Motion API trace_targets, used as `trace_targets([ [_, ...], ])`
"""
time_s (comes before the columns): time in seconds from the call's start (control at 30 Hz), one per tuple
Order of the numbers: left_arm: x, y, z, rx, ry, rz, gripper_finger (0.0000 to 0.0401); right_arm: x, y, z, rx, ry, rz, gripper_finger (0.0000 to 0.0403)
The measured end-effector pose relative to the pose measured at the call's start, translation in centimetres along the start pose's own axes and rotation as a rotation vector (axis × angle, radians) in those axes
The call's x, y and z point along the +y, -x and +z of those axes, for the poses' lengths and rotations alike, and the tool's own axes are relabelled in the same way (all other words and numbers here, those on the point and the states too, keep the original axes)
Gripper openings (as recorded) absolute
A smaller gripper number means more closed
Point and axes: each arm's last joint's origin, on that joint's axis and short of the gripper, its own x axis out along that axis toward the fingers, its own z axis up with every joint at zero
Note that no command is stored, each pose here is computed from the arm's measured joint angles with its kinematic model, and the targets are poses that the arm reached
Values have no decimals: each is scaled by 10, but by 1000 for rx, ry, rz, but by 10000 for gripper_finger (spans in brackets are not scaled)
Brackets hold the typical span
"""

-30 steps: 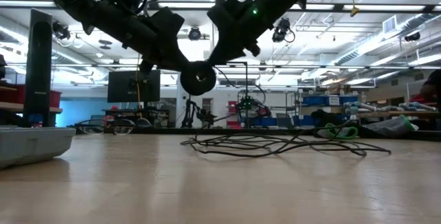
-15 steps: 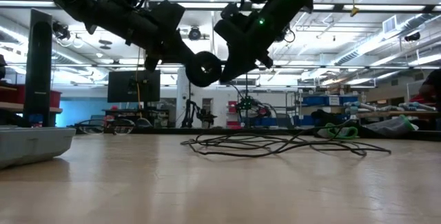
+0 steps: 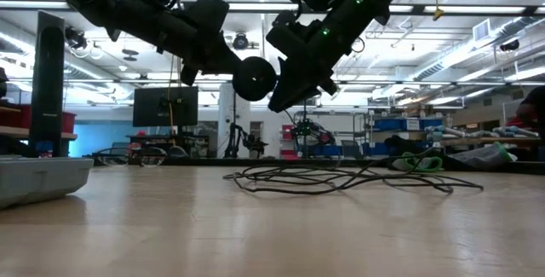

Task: Coil cords
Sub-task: Coil the black wire onto the black spool

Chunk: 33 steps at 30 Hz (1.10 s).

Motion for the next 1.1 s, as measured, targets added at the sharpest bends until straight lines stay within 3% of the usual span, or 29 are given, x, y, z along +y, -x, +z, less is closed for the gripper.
trace_targets([
  [0.7,16,-1,8,-35,22,60,0,3,3,-14,110,-43,-66,78],
  [0.97,19,1,13,-58,32,70,0,6,4,-17,119,-40,-95,48],
  [1.1,19,2,13,-59,32,64,0,9,5,-18,108,-27,-115,13],
])
